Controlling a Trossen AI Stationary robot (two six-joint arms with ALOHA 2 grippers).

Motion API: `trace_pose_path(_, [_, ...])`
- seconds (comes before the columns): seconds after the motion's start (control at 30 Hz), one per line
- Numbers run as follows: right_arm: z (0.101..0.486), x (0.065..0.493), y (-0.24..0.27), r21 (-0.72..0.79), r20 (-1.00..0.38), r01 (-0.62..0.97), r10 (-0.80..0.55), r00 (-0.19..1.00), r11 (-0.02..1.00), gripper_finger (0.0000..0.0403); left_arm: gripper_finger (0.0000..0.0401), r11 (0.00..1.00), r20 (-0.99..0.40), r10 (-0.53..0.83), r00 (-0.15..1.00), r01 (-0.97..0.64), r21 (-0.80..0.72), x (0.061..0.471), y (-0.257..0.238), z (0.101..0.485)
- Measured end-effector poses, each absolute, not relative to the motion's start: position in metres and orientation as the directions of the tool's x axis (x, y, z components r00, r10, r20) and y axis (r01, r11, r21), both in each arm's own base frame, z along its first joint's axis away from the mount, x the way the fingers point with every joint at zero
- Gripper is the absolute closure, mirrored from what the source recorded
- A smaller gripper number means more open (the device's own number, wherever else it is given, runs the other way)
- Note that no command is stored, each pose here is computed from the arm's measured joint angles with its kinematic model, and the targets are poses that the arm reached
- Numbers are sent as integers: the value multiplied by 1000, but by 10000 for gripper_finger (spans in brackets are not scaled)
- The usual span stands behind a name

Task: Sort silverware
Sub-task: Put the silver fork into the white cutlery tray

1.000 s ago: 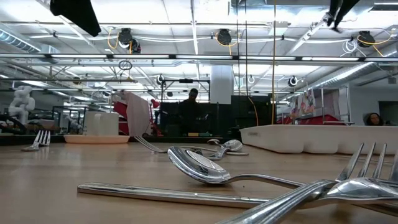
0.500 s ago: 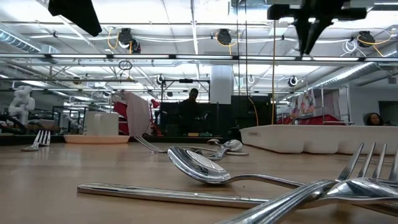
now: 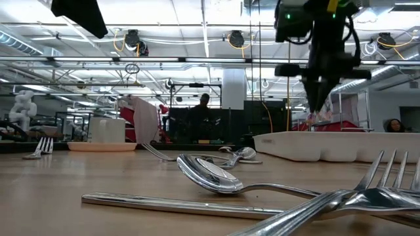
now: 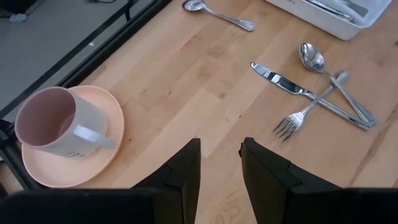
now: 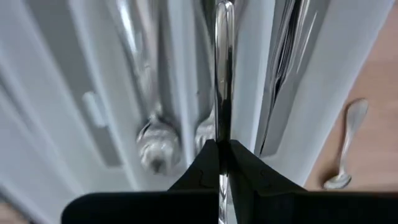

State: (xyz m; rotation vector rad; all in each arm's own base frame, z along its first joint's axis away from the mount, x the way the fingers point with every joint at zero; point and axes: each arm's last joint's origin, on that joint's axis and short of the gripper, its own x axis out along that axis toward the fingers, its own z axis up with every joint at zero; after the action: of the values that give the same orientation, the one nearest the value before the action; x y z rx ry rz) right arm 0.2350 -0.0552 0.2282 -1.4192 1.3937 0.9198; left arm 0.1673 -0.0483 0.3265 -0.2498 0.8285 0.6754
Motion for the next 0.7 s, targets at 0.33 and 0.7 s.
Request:
trace_pose_path(0.33, [188,232,-63,-199,-951,-980,-243,190,10,403,280,715,-690,533,490,-697,57,168,-46,328])
trace_pose_path(0.7, [160,230,-80,-133,-976,-991,-173,131,0,403,280,704,-672,556,489,-707,68,168,-45,329])
